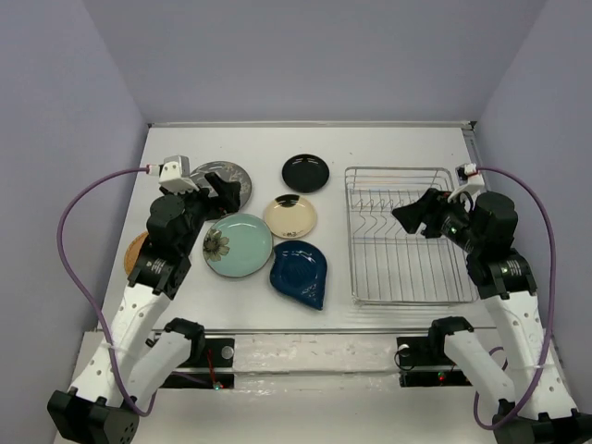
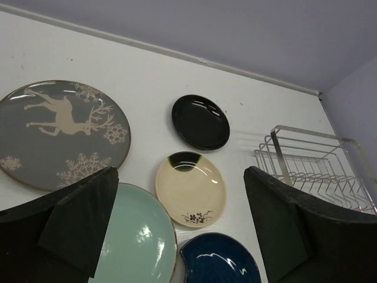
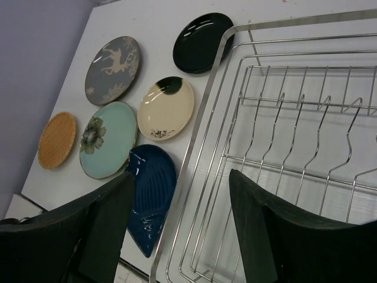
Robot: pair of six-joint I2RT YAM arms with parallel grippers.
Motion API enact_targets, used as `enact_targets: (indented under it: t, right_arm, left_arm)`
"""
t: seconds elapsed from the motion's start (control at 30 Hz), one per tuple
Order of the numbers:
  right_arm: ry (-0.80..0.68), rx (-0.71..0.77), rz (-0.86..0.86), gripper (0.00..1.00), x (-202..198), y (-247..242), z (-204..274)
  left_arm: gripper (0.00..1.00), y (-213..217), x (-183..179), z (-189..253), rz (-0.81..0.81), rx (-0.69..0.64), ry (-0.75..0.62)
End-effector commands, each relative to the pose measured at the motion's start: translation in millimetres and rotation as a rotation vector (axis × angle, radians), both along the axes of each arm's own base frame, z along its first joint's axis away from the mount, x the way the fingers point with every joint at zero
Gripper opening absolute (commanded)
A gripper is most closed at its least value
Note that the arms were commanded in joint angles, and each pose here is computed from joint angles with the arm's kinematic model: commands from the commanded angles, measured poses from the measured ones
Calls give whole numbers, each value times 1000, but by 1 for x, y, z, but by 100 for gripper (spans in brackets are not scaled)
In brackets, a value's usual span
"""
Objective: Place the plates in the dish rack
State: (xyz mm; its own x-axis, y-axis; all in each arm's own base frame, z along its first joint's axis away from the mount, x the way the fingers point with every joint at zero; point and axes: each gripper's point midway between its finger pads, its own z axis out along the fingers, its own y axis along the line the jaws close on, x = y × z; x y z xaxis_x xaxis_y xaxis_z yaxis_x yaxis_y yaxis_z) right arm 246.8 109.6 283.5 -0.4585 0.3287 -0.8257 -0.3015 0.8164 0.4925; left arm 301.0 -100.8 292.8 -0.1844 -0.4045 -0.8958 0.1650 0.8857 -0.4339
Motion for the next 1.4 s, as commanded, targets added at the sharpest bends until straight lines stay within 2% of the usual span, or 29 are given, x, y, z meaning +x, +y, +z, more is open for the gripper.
enact_targets:
  t: [0.0,0.13,0.3,0.37,0.57,0.63,0.67,0.83,1.0,1.1,1.27,1.37]
  right_arm:
    - [-60,33,49,71,-1,8,12]
    - [-50,44,71,71,-3,12,8]
    - [-35,82,106,70,-10,19,2]
    - [-22,87,119,70,-13,20,-5]
    - [-8,69,110,70,-19,18,-23]
    - [0,70,112,70,-20,18,-28]
    - [8,72,119,70,-21,19,-30]
    - [24,82,145,70,-24,23,-34]
    - [23,81,147,70,-25,23,-35]
    - [29,87,151,70,-25,24,-36]
    - [30,89,154,69,-25,24,-36]
    - [34,91,156,69,-25,25,-37]
  left_arm:
    - [99,12,7,9,69,33,-6]
    - [99,16,17,-9,106,37,72]
    - [99,28,44,-19,169,-36,128]
    - [99,53,60,-16,227,-99,108]
    - [99,106,96,-55,409,-239,194]
    - [99,119,109,-79,459,-230,255]
    - [95,125,114,-83,481,-228,263]
    - [89,155,128,-127,566,-214,360]
    - [80,170,133,-161,587,-198,444]
    - [79,177,135,-181,587,-197,484]
    - [77,165,149,-213,478,-245,541]
    - [74,157,156,-226,424,-318,544]
